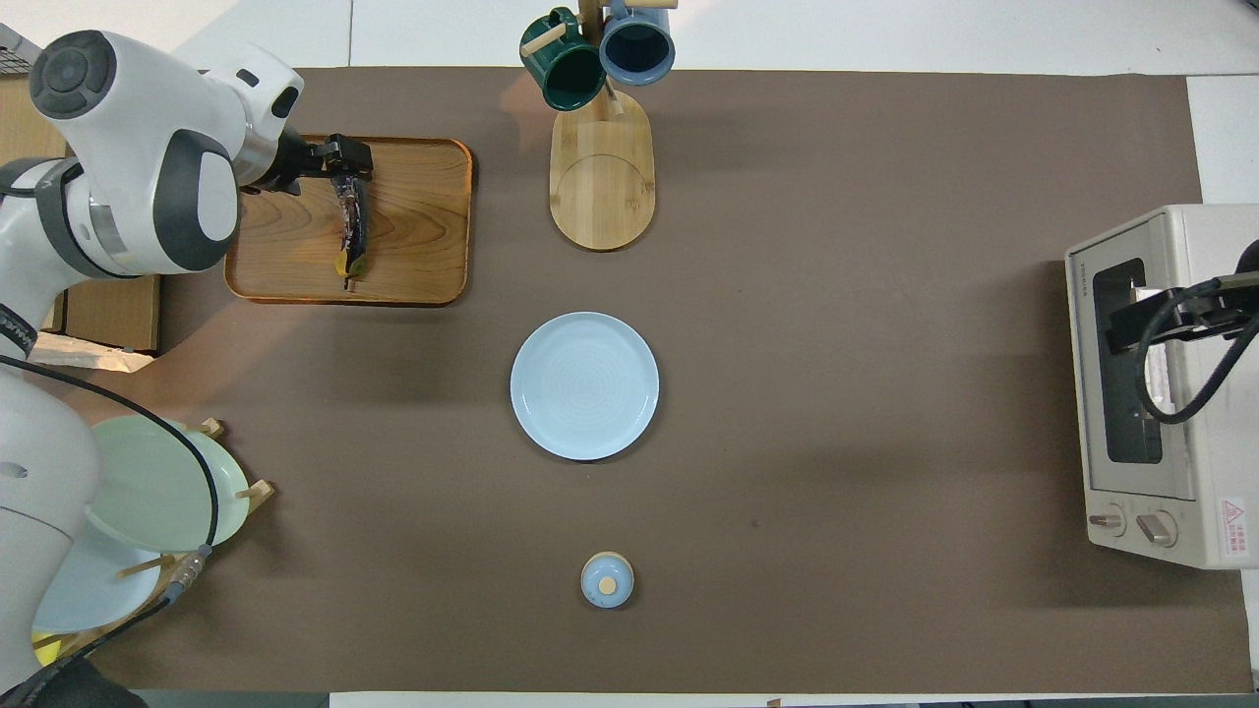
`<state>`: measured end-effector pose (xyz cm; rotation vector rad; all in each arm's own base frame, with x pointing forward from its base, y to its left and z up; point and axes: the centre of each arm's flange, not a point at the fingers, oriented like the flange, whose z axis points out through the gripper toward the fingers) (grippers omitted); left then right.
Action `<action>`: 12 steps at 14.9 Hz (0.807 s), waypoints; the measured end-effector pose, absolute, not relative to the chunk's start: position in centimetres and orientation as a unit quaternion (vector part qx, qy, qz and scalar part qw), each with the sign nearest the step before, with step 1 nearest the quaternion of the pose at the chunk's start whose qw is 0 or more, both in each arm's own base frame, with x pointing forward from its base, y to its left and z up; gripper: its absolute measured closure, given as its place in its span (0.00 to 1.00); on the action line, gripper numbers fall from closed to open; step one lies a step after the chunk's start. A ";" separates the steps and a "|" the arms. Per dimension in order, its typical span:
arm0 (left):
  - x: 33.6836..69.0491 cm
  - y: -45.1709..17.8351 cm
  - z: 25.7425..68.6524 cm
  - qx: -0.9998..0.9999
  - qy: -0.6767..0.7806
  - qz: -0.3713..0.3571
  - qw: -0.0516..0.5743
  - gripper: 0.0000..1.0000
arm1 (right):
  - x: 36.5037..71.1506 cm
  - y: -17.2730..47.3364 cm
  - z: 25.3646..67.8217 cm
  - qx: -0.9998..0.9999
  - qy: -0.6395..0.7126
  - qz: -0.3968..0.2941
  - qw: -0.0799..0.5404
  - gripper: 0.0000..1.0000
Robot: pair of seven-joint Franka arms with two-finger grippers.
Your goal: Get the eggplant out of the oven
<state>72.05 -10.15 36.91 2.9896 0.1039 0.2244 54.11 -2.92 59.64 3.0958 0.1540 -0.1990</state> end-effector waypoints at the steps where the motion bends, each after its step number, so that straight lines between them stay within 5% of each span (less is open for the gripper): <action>1: 71.9 -9.7 38.2 0.994 0.037 0.077 0.071 0.00 | 54.1 -2.7 59.6 0.996 0.051 -0.064 0.017 0.00; 12: 62.9 -6.4 55.8 0.999 0.031 0.005 0.038 0.00 | 54.1 -2.5 59.6 0.996 0.053 -0.064 0.017 0.00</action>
